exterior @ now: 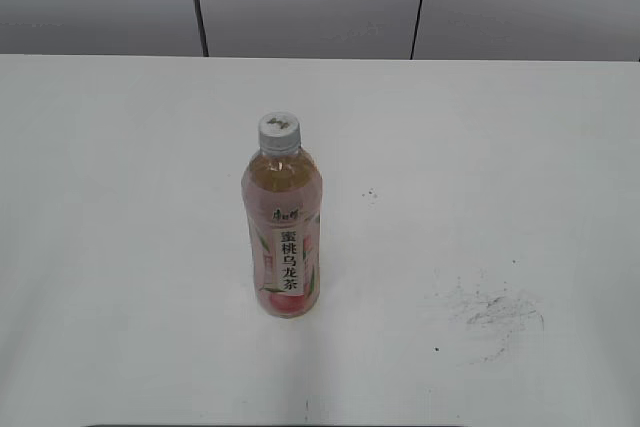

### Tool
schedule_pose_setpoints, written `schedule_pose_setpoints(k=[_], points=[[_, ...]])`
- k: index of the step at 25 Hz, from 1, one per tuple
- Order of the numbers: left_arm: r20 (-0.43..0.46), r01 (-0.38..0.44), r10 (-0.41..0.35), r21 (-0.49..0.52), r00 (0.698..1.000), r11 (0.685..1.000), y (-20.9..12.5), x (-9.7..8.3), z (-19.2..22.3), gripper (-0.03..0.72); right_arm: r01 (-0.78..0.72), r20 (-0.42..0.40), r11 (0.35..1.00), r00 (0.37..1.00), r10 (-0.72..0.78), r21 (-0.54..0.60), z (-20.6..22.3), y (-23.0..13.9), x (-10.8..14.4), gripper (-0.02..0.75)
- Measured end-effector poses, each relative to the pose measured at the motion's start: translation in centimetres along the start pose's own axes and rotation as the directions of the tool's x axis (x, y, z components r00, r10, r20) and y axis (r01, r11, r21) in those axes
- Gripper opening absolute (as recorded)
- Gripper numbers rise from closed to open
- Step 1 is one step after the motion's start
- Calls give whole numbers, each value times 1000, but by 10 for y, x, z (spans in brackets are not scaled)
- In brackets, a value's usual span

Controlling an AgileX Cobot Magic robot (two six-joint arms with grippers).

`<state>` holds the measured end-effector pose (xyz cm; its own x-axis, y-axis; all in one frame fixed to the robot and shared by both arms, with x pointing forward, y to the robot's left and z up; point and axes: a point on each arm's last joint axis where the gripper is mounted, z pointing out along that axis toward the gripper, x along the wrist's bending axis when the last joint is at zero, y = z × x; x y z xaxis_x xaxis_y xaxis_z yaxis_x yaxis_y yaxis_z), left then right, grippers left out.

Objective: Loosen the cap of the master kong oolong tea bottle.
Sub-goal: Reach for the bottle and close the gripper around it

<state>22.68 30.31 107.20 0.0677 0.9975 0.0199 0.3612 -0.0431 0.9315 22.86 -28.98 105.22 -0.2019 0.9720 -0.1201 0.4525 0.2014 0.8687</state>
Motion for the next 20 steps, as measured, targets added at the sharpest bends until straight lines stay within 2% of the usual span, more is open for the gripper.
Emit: schedule_pose_setpoints(k=[20], points=[[0, 0, 0, 0, 1000, 1000, 0, 0, 0, 563, 0, 1, 1000, 1000, 0, 0, 0, 0, 0, 554]])
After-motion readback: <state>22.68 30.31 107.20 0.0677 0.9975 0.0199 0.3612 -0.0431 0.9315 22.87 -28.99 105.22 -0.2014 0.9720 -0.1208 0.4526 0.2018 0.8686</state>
